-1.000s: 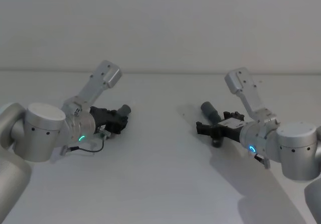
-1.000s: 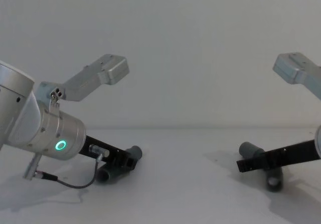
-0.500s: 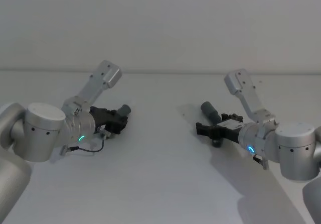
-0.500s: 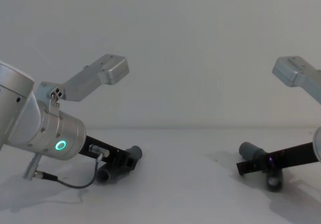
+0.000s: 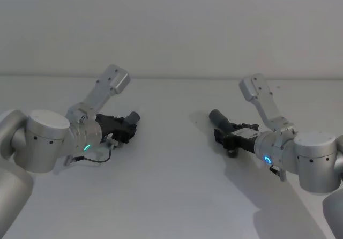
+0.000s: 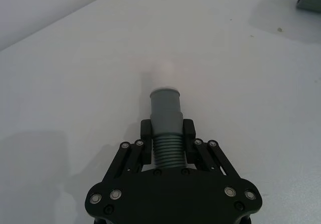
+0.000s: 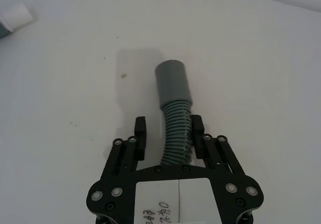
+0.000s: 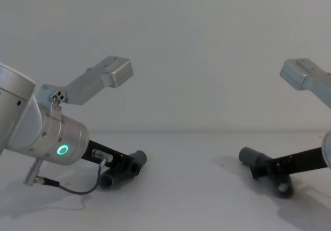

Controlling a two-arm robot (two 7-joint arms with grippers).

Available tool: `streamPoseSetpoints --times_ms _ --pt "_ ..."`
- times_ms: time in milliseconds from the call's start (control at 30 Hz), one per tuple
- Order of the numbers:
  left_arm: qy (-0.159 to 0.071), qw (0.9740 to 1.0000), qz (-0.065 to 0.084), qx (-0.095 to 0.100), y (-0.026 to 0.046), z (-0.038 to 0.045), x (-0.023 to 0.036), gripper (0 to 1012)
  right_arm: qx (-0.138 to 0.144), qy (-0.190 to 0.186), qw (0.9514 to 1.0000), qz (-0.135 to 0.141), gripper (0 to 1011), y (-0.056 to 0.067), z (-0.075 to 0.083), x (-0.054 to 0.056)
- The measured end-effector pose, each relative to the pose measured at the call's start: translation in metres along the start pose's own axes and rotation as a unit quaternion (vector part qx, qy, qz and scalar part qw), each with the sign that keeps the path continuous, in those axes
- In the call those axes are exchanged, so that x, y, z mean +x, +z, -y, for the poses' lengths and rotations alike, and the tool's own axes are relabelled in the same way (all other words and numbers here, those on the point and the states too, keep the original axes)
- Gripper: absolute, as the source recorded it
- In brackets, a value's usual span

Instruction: Use both hands to pick up one end of the pipe from the table, align the ends, and insert them.

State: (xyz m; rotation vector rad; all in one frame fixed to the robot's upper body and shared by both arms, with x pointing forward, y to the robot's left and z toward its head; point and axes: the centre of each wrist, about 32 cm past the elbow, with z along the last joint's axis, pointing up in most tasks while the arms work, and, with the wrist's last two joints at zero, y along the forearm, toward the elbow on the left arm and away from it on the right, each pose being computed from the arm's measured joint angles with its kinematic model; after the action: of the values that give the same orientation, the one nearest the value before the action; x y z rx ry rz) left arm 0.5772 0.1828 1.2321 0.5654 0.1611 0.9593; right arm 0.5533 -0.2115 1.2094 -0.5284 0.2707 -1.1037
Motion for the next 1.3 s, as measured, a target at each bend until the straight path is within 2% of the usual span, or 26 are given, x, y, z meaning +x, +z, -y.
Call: streamPoseSetpoints --times_ms 33,67,267,667,833,1000,1167,1300 --pt "0.0 1.0 0.0 0.0 0.0 0.0 0.0 351 0.0 0.0 1.0 0.0 514 0.0 0.0 0.0" --pt "0.0 1.0 0.0 0.0 0.0 0.0 0.0 351 0.0 0.0 1.0 0.0 446 0.0 0.0 0.0" --pt "0.0 1.0 0.0 0.0 0.0 0.0 0.0 351 0.0 0.0 1.0 0.0 281 0.0 0.0 0.0" --pt "0.0 1.0 0.0 0.0 0.0 0.0 0.0 351 -0.001 0.0 1.0 0.0 274 0.0 0.0 0.0" --pt "0.001 1.0 0.005 0.0 0.0013 0.0005 -0.0013 351 0.003 0.001 1.0 0.002 274 -0.001 0.001 0.0" --pt "0.002 0.9998 0.017 -0.005 0.005 0.0005 -0.005 351 0.016 0.003 0.9998 0.01 274 -0.003 0.004 0.0" --pt "0.005 0.999 0.035 -0.027 0.0146 -0.0025 -0.0102 351 0.043 0.006 0.9987 0.025 274 -0.004 0.01 0.0" --pt "0.002 0.9973 0.055 -0.049 0.0241 -0.0068 -0.0141 351 0.069 0.012 0.9966 0.043 274 -0.005 0.017 0.003"
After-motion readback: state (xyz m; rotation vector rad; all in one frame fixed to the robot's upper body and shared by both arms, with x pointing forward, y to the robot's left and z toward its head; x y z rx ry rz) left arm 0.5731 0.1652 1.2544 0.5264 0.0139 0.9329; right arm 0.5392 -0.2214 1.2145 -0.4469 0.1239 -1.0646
